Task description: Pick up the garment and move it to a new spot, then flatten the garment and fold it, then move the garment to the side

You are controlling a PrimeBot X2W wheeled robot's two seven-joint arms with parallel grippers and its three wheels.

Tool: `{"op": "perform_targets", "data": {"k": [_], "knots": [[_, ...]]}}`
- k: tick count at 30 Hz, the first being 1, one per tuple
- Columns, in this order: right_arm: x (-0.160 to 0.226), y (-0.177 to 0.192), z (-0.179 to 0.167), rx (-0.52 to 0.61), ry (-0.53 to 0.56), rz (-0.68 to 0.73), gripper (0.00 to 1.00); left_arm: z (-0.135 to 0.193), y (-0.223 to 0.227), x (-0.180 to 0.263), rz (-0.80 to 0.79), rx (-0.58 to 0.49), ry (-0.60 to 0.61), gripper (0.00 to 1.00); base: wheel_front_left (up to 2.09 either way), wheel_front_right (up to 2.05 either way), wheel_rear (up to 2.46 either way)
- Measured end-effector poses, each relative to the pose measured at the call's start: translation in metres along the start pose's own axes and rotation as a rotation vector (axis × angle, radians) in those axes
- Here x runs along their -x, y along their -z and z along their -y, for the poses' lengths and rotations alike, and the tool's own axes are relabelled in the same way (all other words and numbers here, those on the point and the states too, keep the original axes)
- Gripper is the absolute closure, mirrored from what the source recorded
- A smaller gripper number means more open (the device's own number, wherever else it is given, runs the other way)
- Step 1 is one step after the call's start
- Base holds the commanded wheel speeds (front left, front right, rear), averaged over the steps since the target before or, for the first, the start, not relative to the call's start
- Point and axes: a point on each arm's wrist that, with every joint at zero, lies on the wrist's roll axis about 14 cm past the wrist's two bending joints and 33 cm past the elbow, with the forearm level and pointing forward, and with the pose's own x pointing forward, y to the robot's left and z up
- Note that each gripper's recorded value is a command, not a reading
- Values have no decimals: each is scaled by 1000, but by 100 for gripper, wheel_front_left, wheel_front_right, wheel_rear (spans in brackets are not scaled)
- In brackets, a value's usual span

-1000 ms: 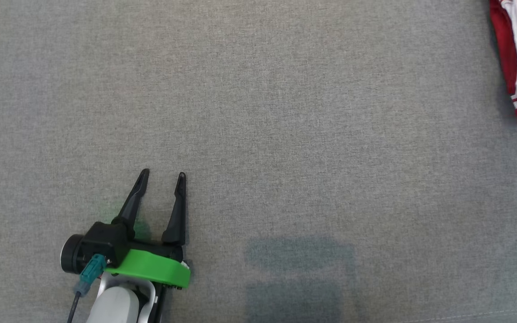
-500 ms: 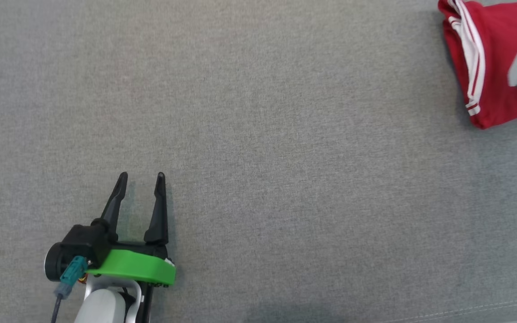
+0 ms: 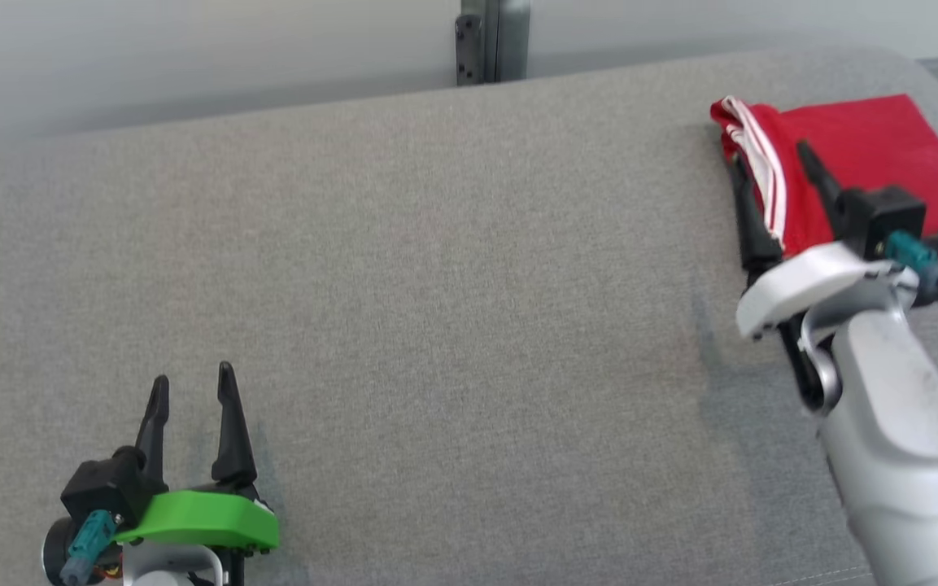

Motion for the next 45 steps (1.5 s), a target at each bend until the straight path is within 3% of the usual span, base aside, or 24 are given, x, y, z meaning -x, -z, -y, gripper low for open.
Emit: {"op": "perform_targets", "data": {"k": [8, 13, 16, 37, 38, 45], "knots": [[56, -11, -30, -132, 15, 70, 0, 9, -14, 25, 40, -12, 14, 0, 0, 0, 0], [84, -5, -48, -155, -13, 61, 0, 10, -16, 40, 48, -10, 13, 0, 0, 0, 0], [97, 3, -65, -230, -41, 39, 0, 8, -11, 50, 36, -8, -3, 0, 0, 0, 0], [112, 21, -77, -242, -65, -15, 0, 3, -12, 57, 42, -34, -22, 0, 0, 0, 0], [112, 21, -77, -242, -66, -16, 100, 4, -13, 57, 45, -36, -21, 100, 0, 0, 0], [125, 45, -78, -282, -47, -94, 100, -3, 7, 62, -27, -13, -43, 100, 0, 0, 0]]}}
